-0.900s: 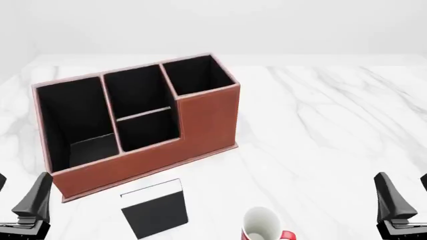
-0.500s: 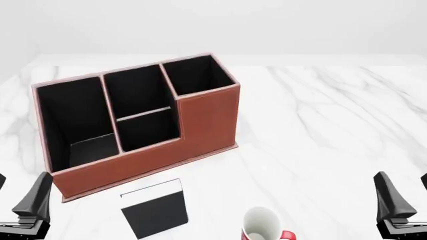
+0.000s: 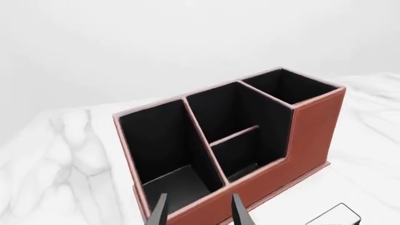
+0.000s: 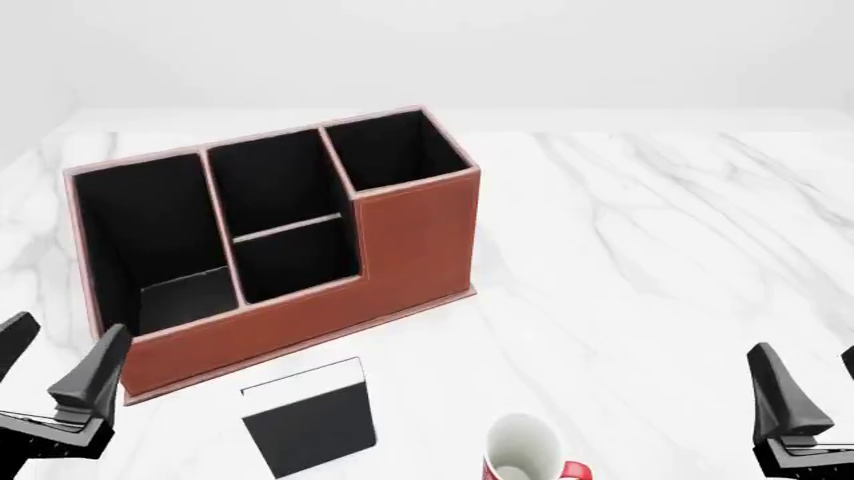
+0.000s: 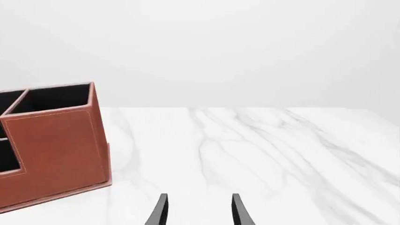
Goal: Pick up the book and place it in the front compartment of the caddy.
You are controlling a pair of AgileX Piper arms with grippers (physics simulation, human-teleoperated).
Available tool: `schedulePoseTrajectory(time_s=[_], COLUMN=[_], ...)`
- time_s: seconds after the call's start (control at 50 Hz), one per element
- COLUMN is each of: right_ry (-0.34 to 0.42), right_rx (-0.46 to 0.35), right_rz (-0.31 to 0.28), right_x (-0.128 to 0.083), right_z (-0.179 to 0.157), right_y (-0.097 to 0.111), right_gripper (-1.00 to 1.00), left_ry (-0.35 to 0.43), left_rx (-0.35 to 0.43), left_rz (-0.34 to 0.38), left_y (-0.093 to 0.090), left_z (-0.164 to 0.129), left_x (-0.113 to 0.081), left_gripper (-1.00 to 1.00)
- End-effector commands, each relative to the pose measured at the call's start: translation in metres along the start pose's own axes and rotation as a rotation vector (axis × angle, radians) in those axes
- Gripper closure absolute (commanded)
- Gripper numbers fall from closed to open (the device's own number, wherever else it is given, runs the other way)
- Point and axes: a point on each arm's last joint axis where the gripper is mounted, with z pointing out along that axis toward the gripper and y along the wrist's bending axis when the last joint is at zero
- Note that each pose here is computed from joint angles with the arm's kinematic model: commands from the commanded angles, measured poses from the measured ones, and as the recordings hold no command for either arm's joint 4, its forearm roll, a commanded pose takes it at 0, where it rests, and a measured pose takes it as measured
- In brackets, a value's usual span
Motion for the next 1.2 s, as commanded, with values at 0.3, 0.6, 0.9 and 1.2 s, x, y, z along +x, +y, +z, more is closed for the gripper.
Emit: schedulePoseTrajectory(time_s=[0.3,0.6,0.9,1.2], right_ry=[0.000,0.000,0.000,0.000], right_rx=[0.000,0.001,0.001,0.001], right_rz=[0.001,0.001,0.001,0.001], right_x=[0.000,0.000,0.000,0.000], right_z=[-0.001,-0.001,-0.001,-0.001], right_y=[0.000,0.000,0.000,0.000], right_gripper=[-1.00,-1.00,-1.00,-1.00], left_ry=[0.235,0.406,0.529,0.609], left_rx=[0.188,0.363,0.448,0.502], left_rz=[0.142,0.224,0.299,0.373], left_y=[-0.010,-0.027,-0.040,-0.048], left_z=[0.022,0.028,0.046,0.059], left_x=[-0.055,-0.053,-0.050,-0.054], left_gripper=[-1.00,-1.00,-1.00,-1.00])
